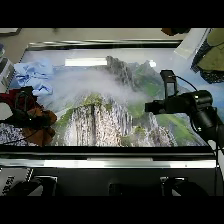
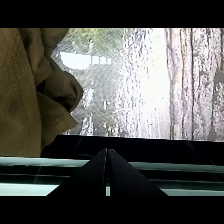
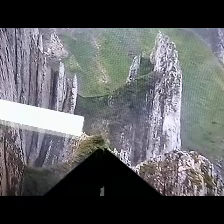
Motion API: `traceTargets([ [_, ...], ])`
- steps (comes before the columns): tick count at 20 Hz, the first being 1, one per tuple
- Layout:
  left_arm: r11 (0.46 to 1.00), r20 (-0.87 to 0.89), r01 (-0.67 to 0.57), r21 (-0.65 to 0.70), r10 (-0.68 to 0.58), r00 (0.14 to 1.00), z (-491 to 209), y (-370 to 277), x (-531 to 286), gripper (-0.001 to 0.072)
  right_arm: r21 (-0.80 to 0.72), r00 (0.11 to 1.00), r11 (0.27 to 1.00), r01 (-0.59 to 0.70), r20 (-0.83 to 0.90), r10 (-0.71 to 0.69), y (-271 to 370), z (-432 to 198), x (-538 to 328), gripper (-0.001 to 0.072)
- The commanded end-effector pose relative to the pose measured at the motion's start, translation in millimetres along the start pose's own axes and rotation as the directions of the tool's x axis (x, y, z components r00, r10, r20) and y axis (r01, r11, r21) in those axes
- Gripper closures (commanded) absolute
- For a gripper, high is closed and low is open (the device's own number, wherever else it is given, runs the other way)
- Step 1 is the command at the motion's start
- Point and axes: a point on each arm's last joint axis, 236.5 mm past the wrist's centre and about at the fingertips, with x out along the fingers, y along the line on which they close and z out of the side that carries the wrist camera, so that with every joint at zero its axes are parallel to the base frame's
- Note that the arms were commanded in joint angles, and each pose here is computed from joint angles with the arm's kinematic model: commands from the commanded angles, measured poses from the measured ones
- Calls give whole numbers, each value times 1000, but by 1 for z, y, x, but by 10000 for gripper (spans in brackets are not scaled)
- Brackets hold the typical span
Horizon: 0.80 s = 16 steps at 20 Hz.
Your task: Fold the clothes and pants, and hang the long-sleeved shirts on hangers.
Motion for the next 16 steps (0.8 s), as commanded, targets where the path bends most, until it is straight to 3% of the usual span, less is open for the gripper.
traceTargets([
  [1,1000,0,0,1,0,1000,0,0,0,688,-1,1000,1000,-1,1,1,1,0,0,680],
  [16,1000,12,1,1,-1,1000,3,0,1,688,-1,1000,1000,-1,1,1,1,0,0,680],
])
